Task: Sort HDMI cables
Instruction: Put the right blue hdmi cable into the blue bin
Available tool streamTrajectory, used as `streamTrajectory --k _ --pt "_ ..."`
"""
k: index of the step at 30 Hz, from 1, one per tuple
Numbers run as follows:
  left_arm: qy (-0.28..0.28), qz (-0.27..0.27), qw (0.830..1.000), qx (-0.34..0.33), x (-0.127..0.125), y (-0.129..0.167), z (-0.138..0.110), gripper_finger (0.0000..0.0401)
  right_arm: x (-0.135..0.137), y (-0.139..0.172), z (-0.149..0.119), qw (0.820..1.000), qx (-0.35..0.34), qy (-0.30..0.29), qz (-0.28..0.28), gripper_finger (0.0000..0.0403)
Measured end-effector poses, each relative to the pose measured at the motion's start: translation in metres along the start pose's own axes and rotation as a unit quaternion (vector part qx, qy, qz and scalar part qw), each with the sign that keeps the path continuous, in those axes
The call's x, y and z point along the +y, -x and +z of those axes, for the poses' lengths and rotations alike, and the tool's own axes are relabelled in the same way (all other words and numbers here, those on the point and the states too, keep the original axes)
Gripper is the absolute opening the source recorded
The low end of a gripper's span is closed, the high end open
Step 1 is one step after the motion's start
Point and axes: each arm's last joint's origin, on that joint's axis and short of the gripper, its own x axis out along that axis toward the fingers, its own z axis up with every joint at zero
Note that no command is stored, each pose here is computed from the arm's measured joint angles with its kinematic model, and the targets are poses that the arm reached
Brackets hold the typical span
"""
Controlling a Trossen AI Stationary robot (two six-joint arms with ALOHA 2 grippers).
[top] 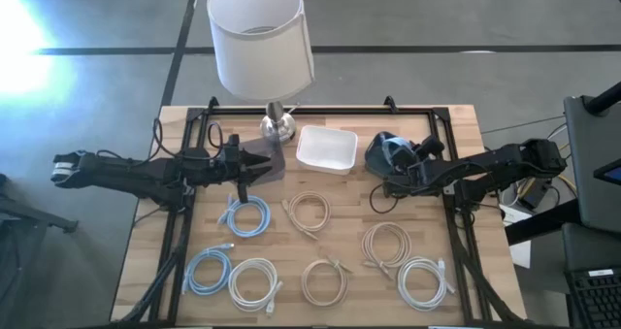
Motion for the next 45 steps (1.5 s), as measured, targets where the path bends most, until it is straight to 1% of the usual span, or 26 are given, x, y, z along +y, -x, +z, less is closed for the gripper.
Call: streamTrajectory --k 4,6,8,11,16,29,31,33,35,37,42,45 --pt "0.000 0.000 1.000 0.000 0.000 0.000 0.000 0.0122 0.000 0.000 0.000 1.000 -0.004 0.000 -0.004 0.0059" --pt "0.000 0.000 1.000 0.000 0.000 0.000 0.000 0.0122 0.000 0.000 0.000 1.000 -0.005 0.003 -0.006 0.0043" --pt "0.000 0.000 1.000 0.000 0.000 0.000 0.000 0.0122 0.000 0.000 0.000 1.000 -0.005 0.003 -0.006 0.0036" --pt "0.000 0.000 1.000 0.000 0.000 0.000 0.000 0.0122 0.000 0.000 0.001 1.000 -0.006 -0.001 -0.006 0.0038" --pt "0.000 0.000 1.000 -0.001 0.000 0.000 0.000 0.0122 0.000 0.000 0.001 1.000 -0.006 -0.001 -0.006 0.0062" --pt "0.000 0.000 1.000 -0.001 0.000 0.000 0.000 0.0122 0.000 0.000 0.002 1.000 -0.009 -0.009 -0.004 0.0158" --pt "0.000 0.000 1.000 -0.001 0.000 0.000 0.000 0.0122 0.000 0.000 0.005 1.000 -0.008 -0.017 -0.002 0.0170" --pt "0.001 0.000 1.000 -0.001 0.000 0.000 0.000 0.0122 -0.001 0.001 0.011 0.999 0.003 -0.029 0.014 0.0179" --pt "0.003 0.000 1.000 -0.001 0.000 0.000 0.000 0.0122 -0.003 0.001 0.017 0.998 0.020 -0.039 0.035 0.0185" --pt "0.008 0.000 1.000 -0.001 0.000 0.000 0.000 0.0122 -0.005 0.001 0.023 0.997 0.030 -0.057 0.046 0.0186" --pt "0.011 0.000 1.000 -0.001 0.000 0.000 0.000 0.0122 -0.019 -0.004 0.034 0.994 0.047 -0.093 0.046 0.0187" --pt "0.011 0.000 1.000 -0.001 0.000 0.000 0.000 0.0122 -0.029 -0.010 0.034 0.992 0.072 -0.089 0.049 0.0187"
